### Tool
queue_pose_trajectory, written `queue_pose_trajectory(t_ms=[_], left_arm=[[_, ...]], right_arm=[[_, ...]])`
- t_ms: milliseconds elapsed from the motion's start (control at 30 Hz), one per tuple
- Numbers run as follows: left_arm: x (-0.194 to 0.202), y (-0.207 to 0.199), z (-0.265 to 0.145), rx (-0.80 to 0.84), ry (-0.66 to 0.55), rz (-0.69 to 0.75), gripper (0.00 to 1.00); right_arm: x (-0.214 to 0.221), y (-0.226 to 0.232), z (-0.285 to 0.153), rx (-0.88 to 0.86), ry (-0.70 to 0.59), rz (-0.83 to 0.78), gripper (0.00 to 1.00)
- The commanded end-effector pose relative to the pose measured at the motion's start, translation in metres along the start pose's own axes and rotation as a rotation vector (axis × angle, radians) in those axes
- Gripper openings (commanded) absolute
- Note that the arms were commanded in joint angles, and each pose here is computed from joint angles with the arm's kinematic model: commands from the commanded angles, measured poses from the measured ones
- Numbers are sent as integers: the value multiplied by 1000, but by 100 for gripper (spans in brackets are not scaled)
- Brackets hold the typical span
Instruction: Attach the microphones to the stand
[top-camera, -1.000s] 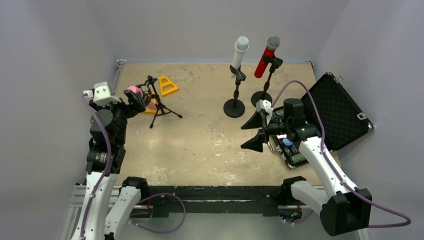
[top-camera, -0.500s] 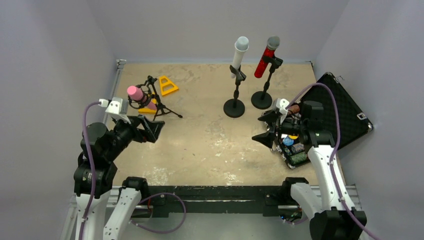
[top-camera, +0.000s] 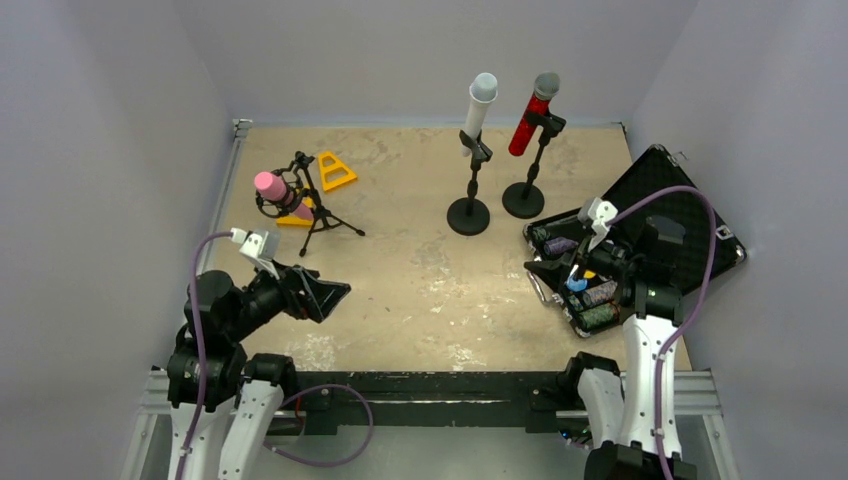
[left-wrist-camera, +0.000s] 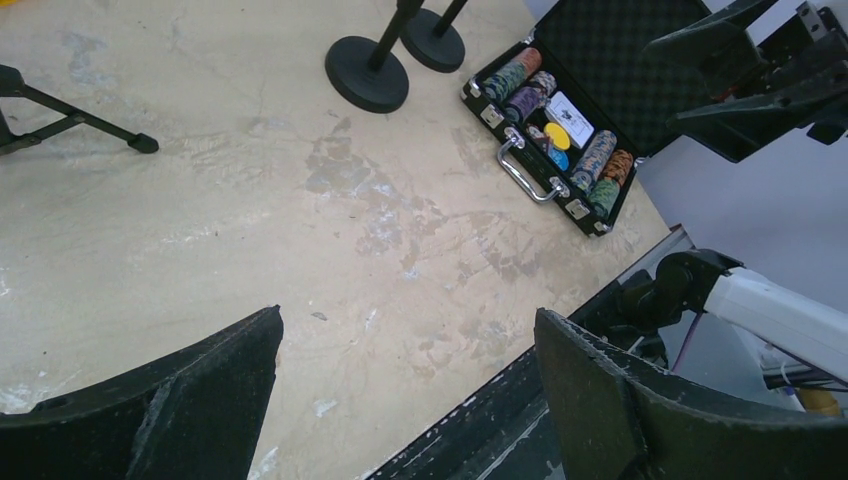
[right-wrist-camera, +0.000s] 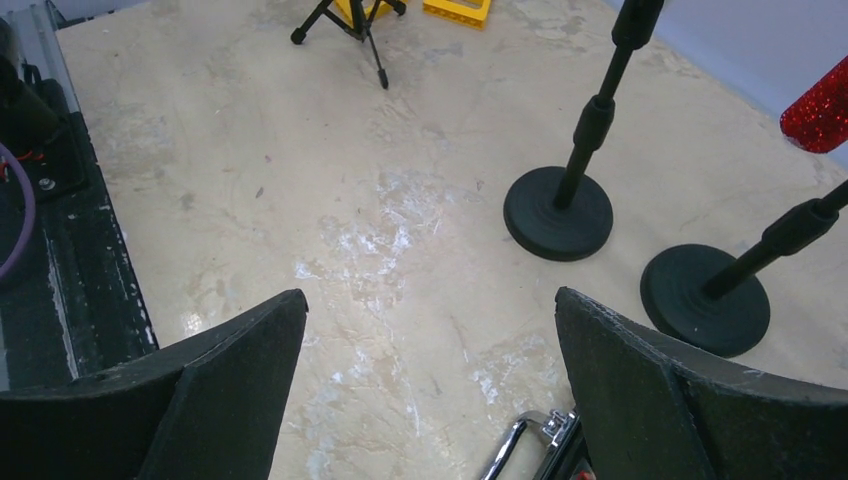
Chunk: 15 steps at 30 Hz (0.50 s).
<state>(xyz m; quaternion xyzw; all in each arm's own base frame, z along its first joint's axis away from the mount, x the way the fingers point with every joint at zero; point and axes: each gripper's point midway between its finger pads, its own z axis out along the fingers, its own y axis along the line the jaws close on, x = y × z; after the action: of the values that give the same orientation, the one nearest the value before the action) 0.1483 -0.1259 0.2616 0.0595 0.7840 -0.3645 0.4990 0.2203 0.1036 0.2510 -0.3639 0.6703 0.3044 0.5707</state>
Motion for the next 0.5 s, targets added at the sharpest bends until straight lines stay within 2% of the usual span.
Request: queue_pose_trajectory(t_ms=[0,133,333,467], left_arm=[[-3,-12,-4,53,-34,-1,99],[1,-8,-6,31,-40,-8,99],[-1,16,-19,-131,-114,3,99],[-1,22,-26,-178,-131,20,99]], right_arm=[[-7,-3,-2,4,-33,18,99],[-9,-14,-6,68,-26,47,99],[-13,-31,-15,199,-4,35,99],[-19,-41,-22,285,6,41,99]])
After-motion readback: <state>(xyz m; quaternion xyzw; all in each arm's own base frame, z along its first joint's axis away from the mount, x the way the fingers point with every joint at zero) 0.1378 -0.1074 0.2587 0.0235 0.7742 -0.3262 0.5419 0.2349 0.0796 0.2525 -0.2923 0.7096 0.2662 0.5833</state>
